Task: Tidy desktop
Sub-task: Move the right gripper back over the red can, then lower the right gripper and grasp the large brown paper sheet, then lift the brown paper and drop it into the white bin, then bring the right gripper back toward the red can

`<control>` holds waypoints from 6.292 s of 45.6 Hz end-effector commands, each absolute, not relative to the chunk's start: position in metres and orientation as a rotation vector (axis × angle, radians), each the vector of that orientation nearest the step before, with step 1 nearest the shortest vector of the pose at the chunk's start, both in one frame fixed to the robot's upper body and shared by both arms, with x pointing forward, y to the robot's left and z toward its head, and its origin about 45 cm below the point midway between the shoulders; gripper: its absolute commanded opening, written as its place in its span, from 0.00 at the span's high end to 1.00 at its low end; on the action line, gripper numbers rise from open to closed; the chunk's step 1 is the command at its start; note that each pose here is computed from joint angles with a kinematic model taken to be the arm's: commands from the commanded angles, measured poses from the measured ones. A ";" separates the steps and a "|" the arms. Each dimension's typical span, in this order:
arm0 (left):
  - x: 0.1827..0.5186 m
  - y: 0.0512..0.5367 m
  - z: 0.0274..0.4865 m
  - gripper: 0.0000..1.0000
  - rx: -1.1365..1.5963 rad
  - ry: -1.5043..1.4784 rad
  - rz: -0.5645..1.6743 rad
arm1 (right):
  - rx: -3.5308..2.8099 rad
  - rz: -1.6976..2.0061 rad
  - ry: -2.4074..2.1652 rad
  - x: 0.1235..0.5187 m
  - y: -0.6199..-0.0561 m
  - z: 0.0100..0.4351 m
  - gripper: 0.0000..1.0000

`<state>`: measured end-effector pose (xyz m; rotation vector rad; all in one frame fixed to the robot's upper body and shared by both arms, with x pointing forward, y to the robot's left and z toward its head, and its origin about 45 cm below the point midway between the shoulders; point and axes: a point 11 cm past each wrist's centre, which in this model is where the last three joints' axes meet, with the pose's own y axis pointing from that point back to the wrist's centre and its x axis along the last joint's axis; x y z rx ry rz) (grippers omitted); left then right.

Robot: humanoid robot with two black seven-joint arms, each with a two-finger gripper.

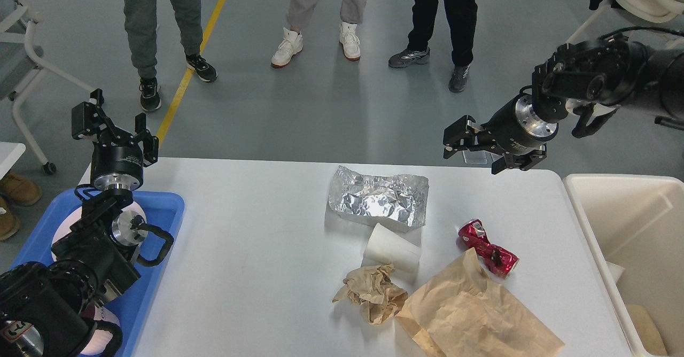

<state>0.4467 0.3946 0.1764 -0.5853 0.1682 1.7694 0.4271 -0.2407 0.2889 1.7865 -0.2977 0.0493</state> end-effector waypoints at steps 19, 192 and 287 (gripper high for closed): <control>0.447 0.395 0.176 0.04 -0.585 0.168 1.769 | 1.811 -0.084 0.025 0.368 -0.189 0.322 0.00; 0.447 0.395 0.176 0.04 -0.585 0.168 1.769 | 1.752 0.002 -0.595 0.435 -0.321 0.427 1.00; 0.447 0.395 0.176 0.04 -0.585 0.168 1.769 | 1.530 0.096 -0.730 0.449 -0.328 0.282 0.00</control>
